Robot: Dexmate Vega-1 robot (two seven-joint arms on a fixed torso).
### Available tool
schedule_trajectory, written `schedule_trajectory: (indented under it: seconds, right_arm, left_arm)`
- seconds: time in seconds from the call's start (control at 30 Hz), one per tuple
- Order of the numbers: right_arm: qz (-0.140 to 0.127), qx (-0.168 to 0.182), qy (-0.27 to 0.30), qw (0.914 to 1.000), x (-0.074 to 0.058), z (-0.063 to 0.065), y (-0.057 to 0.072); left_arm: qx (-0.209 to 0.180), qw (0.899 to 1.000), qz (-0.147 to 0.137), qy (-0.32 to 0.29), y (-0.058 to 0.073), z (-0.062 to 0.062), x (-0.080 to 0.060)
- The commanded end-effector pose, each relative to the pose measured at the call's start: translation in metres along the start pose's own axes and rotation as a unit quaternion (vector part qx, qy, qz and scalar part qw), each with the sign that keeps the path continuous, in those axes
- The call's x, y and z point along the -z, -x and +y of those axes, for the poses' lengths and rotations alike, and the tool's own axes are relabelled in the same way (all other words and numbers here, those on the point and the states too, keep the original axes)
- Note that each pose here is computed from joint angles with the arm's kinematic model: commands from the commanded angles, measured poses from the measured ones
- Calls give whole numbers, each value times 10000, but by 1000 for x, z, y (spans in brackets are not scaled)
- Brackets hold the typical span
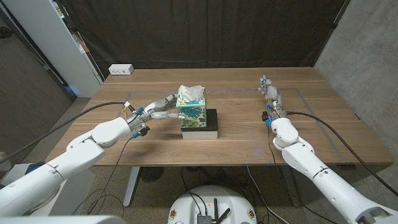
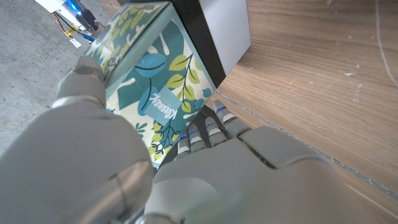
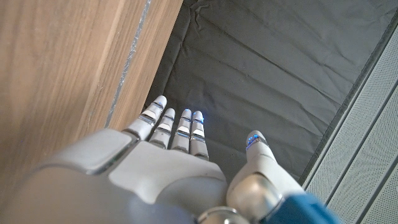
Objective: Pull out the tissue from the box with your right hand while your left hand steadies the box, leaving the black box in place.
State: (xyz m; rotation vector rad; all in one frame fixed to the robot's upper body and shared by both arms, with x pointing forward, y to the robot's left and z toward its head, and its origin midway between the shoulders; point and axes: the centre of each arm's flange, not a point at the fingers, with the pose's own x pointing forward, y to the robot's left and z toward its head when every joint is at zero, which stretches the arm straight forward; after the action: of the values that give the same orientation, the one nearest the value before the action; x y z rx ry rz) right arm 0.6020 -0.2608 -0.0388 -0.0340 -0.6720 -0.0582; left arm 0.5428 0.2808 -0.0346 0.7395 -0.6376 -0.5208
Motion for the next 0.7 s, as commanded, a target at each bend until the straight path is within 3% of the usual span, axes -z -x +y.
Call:
schedule_trajectory:
  seconds: [0.03, 0.27, 0.7]
  right_arm:
    - [-27, 139, 102, 9998, -3, -3, 6]
    - [-24, 110, 119, 9999, -3, -2, 5]
    - [-4, 108, 139, 9998, -1, -3, 4]
  left_arm:
    - [24, 9999, -102, 27, -10, 3, -3]
    - [-290, 9995, -109, 81, -2, 2, -3]
    - [-300, 9995, -24, 50, 3, 4, -9]
